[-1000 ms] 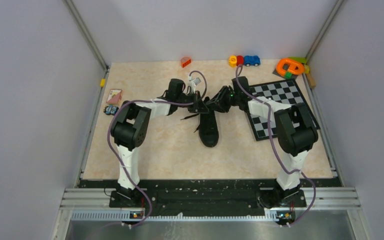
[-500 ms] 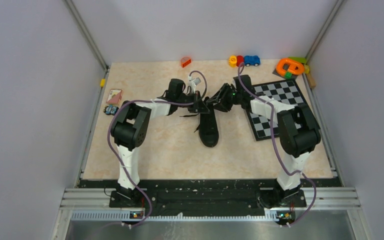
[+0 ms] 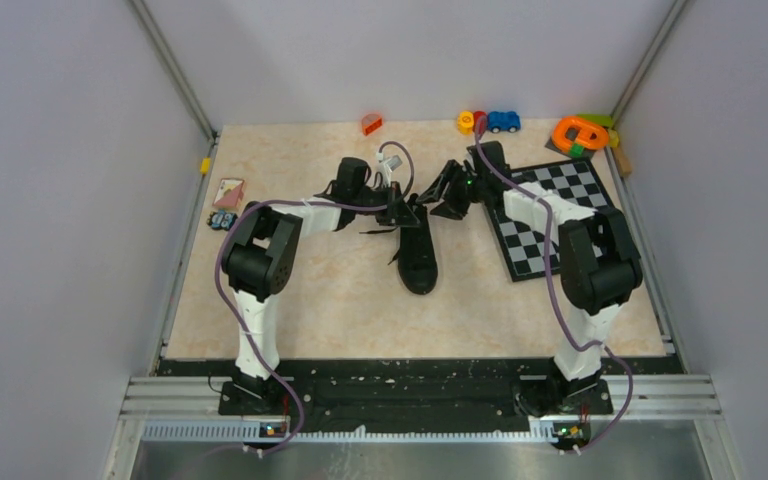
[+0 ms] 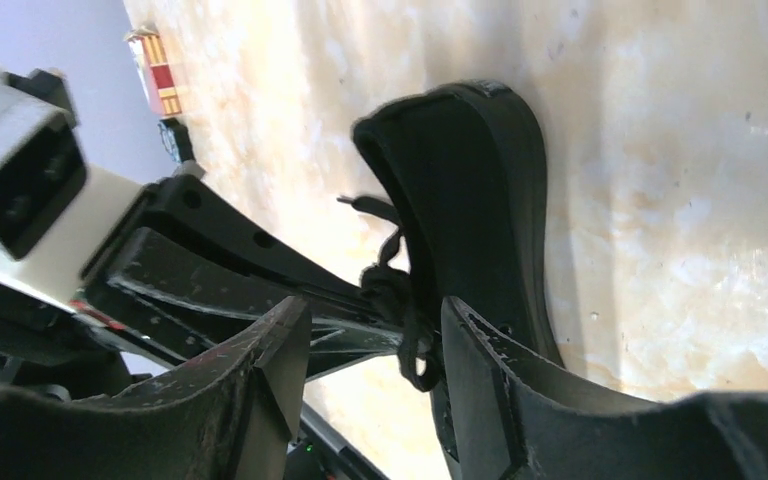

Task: Tie the shoes
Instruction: Tie the shoelace on the shoe.

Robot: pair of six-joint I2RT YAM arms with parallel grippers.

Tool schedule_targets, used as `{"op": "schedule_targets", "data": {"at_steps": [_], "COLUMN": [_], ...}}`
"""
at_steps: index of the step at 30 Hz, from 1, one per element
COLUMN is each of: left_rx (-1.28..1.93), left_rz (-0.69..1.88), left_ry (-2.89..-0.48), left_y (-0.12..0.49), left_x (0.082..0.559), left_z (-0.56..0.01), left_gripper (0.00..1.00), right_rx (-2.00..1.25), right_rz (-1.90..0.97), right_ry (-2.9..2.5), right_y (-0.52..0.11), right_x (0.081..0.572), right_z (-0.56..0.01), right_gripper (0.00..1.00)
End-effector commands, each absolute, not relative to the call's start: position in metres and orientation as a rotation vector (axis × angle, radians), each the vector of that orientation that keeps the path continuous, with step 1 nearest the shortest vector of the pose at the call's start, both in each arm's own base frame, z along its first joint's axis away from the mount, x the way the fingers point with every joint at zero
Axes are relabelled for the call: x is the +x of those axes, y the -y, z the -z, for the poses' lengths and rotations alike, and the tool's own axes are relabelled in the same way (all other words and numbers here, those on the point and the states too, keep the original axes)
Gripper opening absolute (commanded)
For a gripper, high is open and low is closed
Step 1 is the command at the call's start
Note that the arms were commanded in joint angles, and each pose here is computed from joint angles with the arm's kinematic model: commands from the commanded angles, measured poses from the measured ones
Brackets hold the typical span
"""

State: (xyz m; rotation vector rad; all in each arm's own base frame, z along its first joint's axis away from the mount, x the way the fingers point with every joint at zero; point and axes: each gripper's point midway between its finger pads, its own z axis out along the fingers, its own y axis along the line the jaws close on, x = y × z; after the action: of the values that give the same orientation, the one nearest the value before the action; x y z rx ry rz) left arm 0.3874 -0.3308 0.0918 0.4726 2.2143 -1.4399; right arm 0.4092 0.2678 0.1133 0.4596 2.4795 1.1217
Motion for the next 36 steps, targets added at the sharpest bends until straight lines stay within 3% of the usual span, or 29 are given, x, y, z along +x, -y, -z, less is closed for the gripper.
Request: {"op": "schedule_targets", "data": {"at_steps": [1, 5, 13, 22, 36], "left_rx": [0.503, 0.505, 0.504, 0.507, 0.508], "left_rz": [1.463, 1.464, 1.464, 1.468, 1.476], "left_ry": [-2.181, -2.179, -2.18, -2.176, -2.176], "left_y": [0.335, 0.336, 0.335, 0.336, 0.337], "left_x": [0.387, 0.387, 0.387, 0.388, 0.388], "left_z": [-0.096, -0.097, -0.096, -0.097, -0.098], "left_gripper": [0.0, 0.0, 0.0, 0.0, 0.0], "right_rx": [0.316, 0.281, 0.28, 0.273, 0.263], "right_rz": [-1.074, -1.058, -1.059, -1.064, -1.086], "right_ry": [-2.395, -2.398, -2.426, -2.449, -2.455], "right_y": [-0.263, -0.262, -0.264, -0.268, -0.274], "right_x": [0.426, 0.426, 0.425, 0.424, 0.425], "right_z": [-0.152, -0.154, -0.146, -0.14, -0.136], "right_gripper": [0.48, 0.36, 0.31, 0.35, 0.27]}}
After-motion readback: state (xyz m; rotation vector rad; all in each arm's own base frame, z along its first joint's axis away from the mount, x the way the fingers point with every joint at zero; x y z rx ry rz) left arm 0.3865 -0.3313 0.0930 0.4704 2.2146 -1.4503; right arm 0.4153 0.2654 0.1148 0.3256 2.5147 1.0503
